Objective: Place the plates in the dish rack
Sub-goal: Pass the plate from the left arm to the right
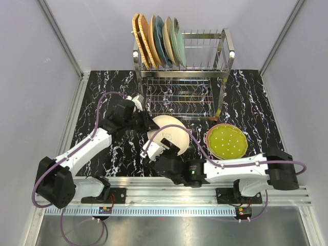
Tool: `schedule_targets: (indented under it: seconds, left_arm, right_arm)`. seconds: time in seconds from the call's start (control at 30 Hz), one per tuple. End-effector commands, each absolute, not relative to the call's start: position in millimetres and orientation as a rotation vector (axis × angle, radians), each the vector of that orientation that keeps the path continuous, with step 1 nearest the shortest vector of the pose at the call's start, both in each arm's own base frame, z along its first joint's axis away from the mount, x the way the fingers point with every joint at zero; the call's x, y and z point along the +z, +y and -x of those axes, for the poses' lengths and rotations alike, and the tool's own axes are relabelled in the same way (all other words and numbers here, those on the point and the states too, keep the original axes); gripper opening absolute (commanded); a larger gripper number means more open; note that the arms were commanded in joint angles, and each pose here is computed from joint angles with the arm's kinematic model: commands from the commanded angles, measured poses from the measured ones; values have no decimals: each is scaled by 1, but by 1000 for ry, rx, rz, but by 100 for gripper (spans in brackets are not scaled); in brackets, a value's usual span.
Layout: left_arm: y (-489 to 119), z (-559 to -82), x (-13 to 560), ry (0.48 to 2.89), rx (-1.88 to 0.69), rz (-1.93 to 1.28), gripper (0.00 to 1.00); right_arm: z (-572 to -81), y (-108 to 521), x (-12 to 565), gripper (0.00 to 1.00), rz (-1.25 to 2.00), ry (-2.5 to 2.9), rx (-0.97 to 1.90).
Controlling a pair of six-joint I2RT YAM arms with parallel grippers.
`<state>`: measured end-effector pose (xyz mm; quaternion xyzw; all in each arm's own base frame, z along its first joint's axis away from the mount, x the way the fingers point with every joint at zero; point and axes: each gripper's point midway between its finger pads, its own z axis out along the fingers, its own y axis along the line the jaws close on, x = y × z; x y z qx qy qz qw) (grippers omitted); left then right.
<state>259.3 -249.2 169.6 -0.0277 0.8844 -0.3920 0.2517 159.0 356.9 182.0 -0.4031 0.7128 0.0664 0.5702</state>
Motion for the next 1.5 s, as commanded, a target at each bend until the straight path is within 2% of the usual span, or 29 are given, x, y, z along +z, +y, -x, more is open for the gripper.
schedule_targets:
  seconds: [0.0, 0.33, 0.43, 0.53, 0.57, 0.63, 0.7, 0.77, 0.8, 0.83, 0.97, 1.0, 1.27, 1.47]
  left_arm:
    - [-260, -267, 205, 2323, -1158, 52, 8]
    - [-254, -256, 203, 2353, -1136, 40, 11]
    - [-254, -254, 201, 2366, -1139, 28, 14]
    - [-254, -252, 198, 2379, -1140, 21, 15]
    - [-254, -251, 198, 2377, -1145, 17, 17]
    - [-256, -252, 199, 2369, -1158, 11, 19]
    - [-258, -253, 200, 2371, -1173, 6, 28]
    - [-260, -255, 202, 2361, -1179, 3, 40]
    - [-260, -256, 203, 2358, -1182, 11, 58]
    - [-260, -258, 205, 2347, -1181, 23, 64]
    - [-256, -266, 212, 2319, -1187, 49, 84]
    - [-253, -269, 213, 2315, -1179, 51, 99]
    - [-221, -287, 224, 2276, -1138, 97, 99]
    - [-179, -288, 240, 2222, -901, 78, 99]
  right_arm:
    - [-178, 343, 185, 82, 862, 1673, -76]
    - [-197, 329, 178, 72, 785, 1627, -382]
    - [-197, 330, 178, 63, 777, 1624, -378]
    - [-197, 329, 178, 50, 780, 1616, -396]
    - [-198, 329, 177, 40, 781, 1613, -403]
    - [-198, 330, 178, 31, 785, 1611, -407]
    - [-198, 330, 178, 21, 792, 1610, -401]
    - [-197, 331, 180, 15, 789, 1610, -390]
    - [-196, 332, 181, 11, 790, 1611, -371]
    - [-196, 333, 181, 10, 793, 1612, -362]
    - [-195, 331, 185, 2, 782, 1613, -336]
    - [-195, 331, 185, 2, 781, 1615, -328]
    - [-188, 321, 199, 2, 687, 1639, -127]
    - [-183, 307, 227, 2, 607, 1646, 63]
